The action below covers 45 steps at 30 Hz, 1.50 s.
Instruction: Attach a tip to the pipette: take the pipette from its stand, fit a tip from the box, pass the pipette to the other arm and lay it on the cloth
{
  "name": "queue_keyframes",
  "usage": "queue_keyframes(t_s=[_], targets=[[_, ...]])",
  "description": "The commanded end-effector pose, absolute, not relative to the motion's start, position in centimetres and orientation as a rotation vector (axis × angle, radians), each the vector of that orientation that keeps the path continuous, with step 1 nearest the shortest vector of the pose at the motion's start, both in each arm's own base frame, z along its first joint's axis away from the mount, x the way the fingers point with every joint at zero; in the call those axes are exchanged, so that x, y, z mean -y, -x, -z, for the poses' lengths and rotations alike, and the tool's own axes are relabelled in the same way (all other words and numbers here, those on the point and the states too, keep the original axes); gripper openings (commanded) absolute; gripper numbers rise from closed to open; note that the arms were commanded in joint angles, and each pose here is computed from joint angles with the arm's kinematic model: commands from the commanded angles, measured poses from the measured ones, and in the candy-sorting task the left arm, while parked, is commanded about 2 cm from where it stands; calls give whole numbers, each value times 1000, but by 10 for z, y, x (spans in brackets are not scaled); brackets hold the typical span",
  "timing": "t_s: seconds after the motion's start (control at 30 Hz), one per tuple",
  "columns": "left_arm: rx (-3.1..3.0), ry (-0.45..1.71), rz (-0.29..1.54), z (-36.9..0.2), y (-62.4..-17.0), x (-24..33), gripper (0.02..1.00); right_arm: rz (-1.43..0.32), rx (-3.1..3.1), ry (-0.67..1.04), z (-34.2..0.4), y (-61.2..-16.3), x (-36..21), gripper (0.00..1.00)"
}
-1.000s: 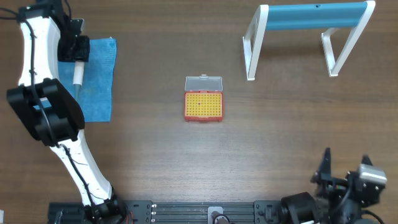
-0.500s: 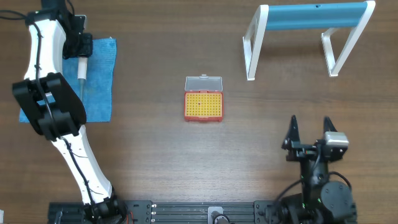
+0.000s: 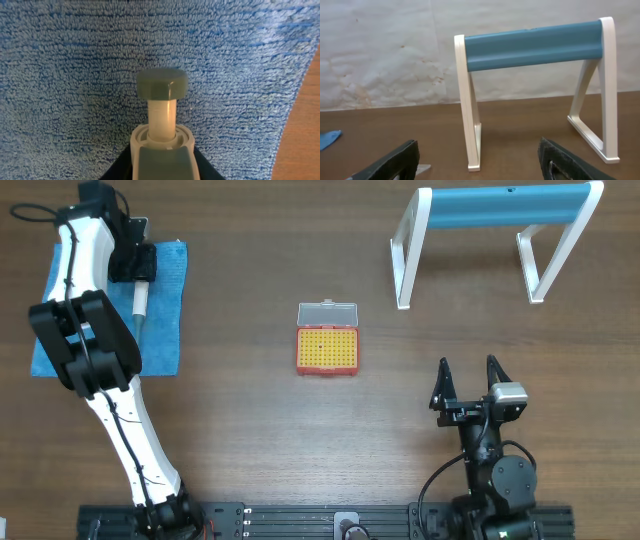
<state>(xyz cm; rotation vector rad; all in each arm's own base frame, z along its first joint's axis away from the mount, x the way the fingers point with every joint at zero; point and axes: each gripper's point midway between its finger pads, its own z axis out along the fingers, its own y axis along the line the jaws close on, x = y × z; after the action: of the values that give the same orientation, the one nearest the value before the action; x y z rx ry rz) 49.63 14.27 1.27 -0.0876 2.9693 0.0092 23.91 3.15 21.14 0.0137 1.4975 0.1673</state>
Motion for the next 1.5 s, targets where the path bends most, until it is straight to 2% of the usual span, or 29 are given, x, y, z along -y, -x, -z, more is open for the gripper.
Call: queue_keyframes(t_s=[0.03,0.13,0.3,0.47,0.53,0.7,0.83,1.0,1.17,1.2,1.23,1.3,1.33,1.5], targets=[[-2973,64,24,-2,-500,-140,38,-216,-1489,14,-195,-242,-41,785],[-2976,64,26,-1,-500,-140,80,-214,-1513,18,-189,-243,-41,787],[-2972,40,25,-1,-503,-132,371,-207,-1533,25,-185,-243,-41,787],[-2961,2,18,-2,-509,-121,516,-203,-1558,27,-179,-243,-41,785],[-2965,-3,9,-2,-509,-119,625,-202,-1562,27,-177,-243,-41,787],[-2954,-3,4,-15,-508,-119,730,-202,-1562,27,-177,-243,-41,785],[-2886,-4,-38,-51,-513,-123,757,-202,-1562,27,-178,-243,-41,787],[-2748,-6,-89,-130,-516,-124,781,-202,-1562,27,-177,-243,-41,787],[-2543,-8,-157,-255,-495,-120,790,-200,-1582,28,-173,-243,-41,785],[-2500,-6,-180,-281,-486,-119,792,-198,-1592,29,-170,-243,-41,785],[-2437,5,-231,-319,-468,-119,836,-195,-1618,31,-164,-243,-41,785],[-2363,23,-289,-359,-444,-119,904,-192,-1638,33,-159,-243,-41,785],[-2312,33,-320,-384,-427,-118,998,-192,-1639,33,-159,-243,-41,785],[-2071,31,-343,-477,-350,-95,998,-192,-1639,33,-159,-243,-41,785]])
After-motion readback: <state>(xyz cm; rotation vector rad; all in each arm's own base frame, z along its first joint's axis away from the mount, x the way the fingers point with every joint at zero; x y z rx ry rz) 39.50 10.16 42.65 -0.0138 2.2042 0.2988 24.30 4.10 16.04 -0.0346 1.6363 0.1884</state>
